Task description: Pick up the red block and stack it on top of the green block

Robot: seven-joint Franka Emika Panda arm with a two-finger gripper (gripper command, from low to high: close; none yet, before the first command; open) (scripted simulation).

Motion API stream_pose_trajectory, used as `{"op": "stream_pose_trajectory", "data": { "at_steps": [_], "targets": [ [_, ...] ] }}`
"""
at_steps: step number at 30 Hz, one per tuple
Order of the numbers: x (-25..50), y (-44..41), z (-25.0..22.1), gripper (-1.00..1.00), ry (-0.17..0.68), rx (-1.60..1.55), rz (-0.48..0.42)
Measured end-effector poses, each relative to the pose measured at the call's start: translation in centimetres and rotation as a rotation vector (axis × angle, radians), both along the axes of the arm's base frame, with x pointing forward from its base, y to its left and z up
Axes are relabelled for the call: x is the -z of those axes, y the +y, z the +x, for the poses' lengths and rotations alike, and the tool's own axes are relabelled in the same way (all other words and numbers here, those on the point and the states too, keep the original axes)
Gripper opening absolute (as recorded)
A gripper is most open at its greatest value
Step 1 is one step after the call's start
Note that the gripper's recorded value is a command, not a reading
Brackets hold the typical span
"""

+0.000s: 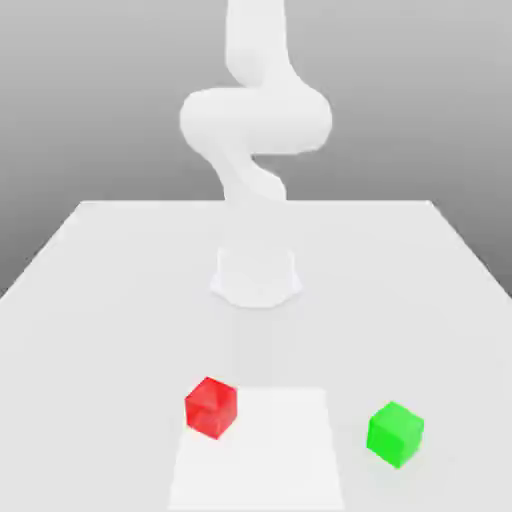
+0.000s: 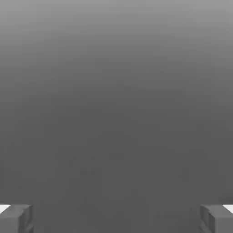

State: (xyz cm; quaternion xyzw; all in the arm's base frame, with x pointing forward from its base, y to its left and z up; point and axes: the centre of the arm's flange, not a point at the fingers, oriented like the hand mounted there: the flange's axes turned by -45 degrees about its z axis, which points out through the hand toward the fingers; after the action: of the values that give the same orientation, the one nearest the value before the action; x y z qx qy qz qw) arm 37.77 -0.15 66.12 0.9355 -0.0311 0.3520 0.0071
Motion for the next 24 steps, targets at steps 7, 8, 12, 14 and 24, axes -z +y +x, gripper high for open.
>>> {"op": "stream_pose_trajectory", "data": {
  "at_steps": [7,8,12,14,24],
  "targets": [
    [17.4,-2.4,5.7,0.0,0.259,0.168,0.033],
    [19.9,-2.8,5.9,0.0,0.295,0.192,0.042],
    [29.9,-4.5,5.2,0.0,0.443,0.288,0.088],
    [35.0,-5.2,3.9,0.0,0.522,0.338,0.119],
    [49.7,-5.8,-0.8,0.0,0.693,0.45,0.209]
  ]
}}
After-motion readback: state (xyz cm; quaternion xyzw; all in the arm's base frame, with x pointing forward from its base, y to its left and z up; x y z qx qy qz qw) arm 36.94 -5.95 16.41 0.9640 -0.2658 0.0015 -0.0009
